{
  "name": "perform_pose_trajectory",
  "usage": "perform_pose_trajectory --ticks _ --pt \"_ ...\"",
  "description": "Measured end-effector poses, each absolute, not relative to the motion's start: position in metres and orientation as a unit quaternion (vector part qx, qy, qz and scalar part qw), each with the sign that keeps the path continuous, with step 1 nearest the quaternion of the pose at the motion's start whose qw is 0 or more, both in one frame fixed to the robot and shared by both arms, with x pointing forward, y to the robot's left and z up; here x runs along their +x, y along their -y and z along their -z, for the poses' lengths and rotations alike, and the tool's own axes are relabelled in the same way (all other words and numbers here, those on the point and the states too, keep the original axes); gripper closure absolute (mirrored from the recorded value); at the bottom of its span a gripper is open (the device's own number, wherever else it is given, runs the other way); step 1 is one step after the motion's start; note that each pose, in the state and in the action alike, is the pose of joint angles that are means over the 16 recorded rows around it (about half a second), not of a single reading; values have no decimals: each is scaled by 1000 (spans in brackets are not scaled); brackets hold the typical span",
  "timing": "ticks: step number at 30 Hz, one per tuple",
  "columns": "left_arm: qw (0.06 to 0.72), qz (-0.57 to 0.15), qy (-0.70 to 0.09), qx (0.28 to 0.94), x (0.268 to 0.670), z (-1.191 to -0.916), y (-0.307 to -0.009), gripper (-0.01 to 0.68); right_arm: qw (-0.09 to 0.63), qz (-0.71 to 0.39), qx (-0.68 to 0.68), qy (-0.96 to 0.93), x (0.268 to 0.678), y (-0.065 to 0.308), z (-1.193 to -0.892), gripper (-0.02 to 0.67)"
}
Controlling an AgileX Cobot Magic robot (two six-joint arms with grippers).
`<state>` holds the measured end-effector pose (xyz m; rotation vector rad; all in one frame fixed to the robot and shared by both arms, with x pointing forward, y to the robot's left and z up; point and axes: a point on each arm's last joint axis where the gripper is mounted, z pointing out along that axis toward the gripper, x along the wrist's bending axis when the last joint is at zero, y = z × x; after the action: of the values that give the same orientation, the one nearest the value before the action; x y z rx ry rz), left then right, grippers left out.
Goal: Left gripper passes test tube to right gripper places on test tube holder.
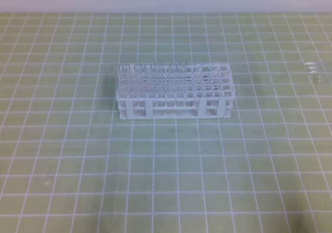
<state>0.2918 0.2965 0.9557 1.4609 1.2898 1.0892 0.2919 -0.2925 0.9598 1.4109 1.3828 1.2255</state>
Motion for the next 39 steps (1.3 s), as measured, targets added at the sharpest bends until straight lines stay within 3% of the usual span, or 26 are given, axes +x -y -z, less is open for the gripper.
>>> perform_pose_trajectory --ticks 39 --pt "441 -440 -518 586 291 -954 -297 675 397 -483 557 -547 292 293 -960 665"
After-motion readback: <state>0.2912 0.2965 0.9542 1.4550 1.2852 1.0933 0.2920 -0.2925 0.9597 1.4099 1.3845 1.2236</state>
